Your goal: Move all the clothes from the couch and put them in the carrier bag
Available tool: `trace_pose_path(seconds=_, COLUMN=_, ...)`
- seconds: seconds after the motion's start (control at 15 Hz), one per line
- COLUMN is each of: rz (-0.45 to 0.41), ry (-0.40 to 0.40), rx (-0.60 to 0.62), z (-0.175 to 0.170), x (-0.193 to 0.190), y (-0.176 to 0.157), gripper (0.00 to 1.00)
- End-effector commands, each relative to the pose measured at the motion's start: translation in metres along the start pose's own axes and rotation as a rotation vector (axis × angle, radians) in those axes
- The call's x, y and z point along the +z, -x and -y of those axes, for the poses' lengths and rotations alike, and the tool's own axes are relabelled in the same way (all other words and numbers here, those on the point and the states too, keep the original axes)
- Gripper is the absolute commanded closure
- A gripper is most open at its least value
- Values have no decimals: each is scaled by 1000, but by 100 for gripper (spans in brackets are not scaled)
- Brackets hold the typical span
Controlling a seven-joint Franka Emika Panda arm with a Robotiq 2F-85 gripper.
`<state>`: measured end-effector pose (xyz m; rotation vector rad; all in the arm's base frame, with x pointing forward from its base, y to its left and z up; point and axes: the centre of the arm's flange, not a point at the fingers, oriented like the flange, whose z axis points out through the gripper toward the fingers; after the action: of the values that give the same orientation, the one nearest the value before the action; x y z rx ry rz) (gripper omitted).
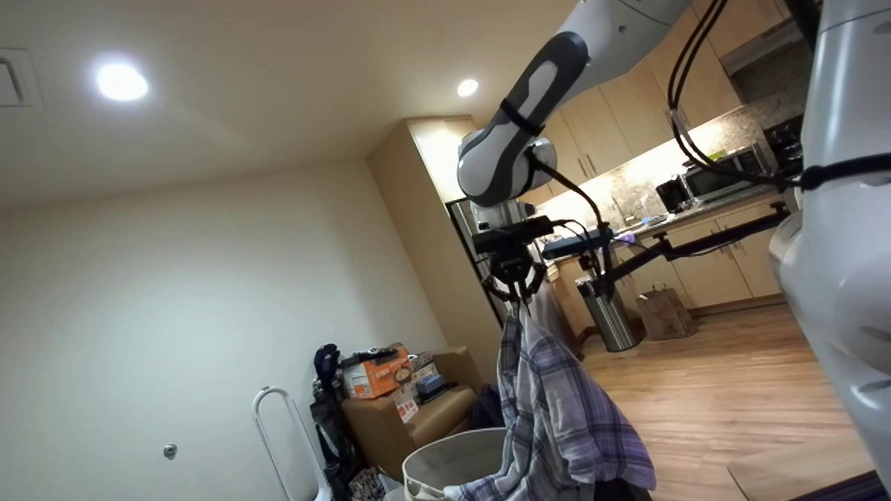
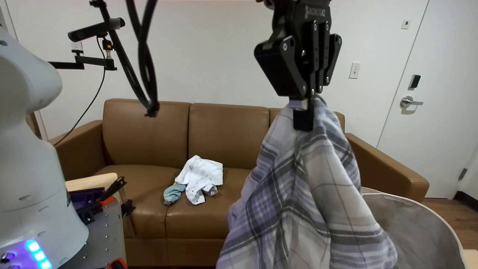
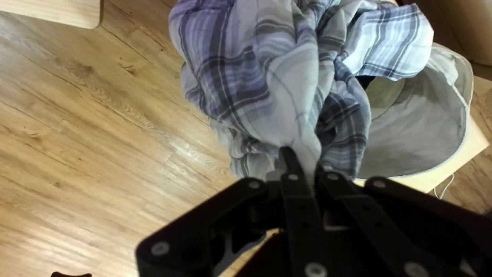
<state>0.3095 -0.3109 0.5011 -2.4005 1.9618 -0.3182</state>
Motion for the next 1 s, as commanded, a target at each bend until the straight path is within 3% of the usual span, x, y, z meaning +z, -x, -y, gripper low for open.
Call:
trace_pose_path(seconds=0.0, rz=1, ry=-8, rx=-25, z=5, x=-4, y=-11, gripper=97)
trace_pose_path(seconds=0.2, rz=35, ry=-134, rx=-174, z=23, x=-9, y=-44, gripper=97)
trace_pose_path(seconds=0.53, rz=103, ry=-145, rx=-437, z=52, x=-6, y=-79, gripper=97)
trace_pose_path(seconds=0.6, rz=62, ry=-163, rx=-353, z=34, x=-9, y=-52, gripper=97)
trace_pose_path(seconds=0.93, rz=68, ry=-143, rx=-359, z=37, x=-4, y=-54, gripper=97)
